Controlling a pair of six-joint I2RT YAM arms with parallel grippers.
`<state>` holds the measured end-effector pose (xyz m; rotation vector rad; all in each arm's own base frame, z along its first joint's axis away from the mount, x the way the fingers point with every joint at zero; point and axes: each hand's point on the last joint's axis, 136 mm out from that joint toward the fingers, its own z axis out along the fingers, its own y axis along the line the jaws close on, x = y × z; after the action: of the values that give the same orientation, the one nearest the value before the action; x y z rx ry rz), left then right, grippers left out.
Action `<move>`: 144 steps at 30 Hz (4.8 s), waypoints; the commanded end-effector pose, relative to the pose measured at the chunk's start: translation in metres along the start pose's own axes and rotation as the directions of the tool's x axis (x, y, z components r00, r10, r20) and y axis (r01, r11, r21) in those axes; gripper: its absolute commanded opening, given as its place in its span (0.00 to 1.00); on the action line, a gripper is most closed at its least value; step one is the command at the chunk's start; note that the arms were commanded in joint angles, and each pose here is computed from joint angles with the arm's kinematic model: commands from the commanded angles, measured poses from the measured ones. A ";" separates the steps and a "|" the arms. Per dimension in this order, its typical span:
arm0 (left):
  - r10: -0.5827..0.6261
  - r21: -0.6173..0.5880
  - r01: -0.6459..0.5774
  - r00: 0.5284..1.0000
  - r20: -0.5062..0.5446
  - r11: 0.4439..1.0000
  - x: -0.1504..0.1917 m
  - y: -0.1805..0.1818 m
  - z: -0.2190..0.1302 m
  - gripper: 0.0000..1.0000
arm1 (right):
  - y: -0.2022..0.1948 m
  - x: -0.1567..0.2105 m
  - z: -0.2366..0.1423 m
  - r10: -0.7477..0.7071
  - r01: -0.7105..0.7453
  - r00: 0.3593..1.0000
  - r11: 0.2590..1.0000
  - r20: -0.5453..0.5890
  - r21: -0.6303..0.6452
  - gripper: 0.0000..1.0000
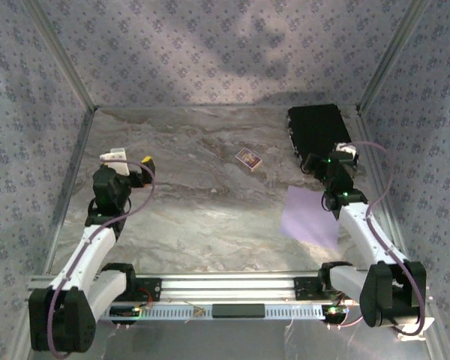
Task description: Fold a paper plane with a square sheet of paper (pick it up from the middle)
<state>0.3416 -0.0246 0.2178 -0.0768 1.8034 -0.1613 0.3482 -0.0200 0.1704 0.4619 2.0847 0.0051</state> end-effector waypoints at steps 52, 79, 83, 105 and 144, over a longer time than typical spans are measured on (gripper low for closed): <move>-0.356 -0.011 0.360 0.918 -0.175 0.933 0.012 -0.009 -0.032 1.00 | 0.053 0.209 -0.021 0.260 -0.317 0.653 0.947 -0.711 0.055 0.99; -0.275 0.095 0.319 0.906 -0.321 0.943 0.014 -0.034 -0.035 1.00 | 0.100 0.201 -0.032 -0.019 -0.212 0.657 0.955 -0.754 -0.209 0.99; -0.297 0.074 0.338 0.898 -0.325 0.938 0.013 -0.032 -0.034 1.00 | 0.104 0.213 -0.032 -0.013 -0.229 0.628 0.953 -0.778 -0.200 0.99; -0.550 -0.014 0.575 0.775 -0.311 0.818 0.017 -0.022 -0.051 1.00 | 0.213 0.282 -0.042 0.151 -0.325 0.521 0.945 -0.840 -0.032 0.99; 0.121 0.139 0.011 0.433 -0.893 0.990 0.178 -0.213 -0.036 0.84 | 0.122 0.138 -0.064 0.026 -0.224 0.841 0.926 -0.540 -0.304 0.99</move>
<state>0.2722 -0.2639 0.0974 0.2110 2.7932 -0.4380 0.2737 0.1435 0.1055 0.4620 2.5217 0.5789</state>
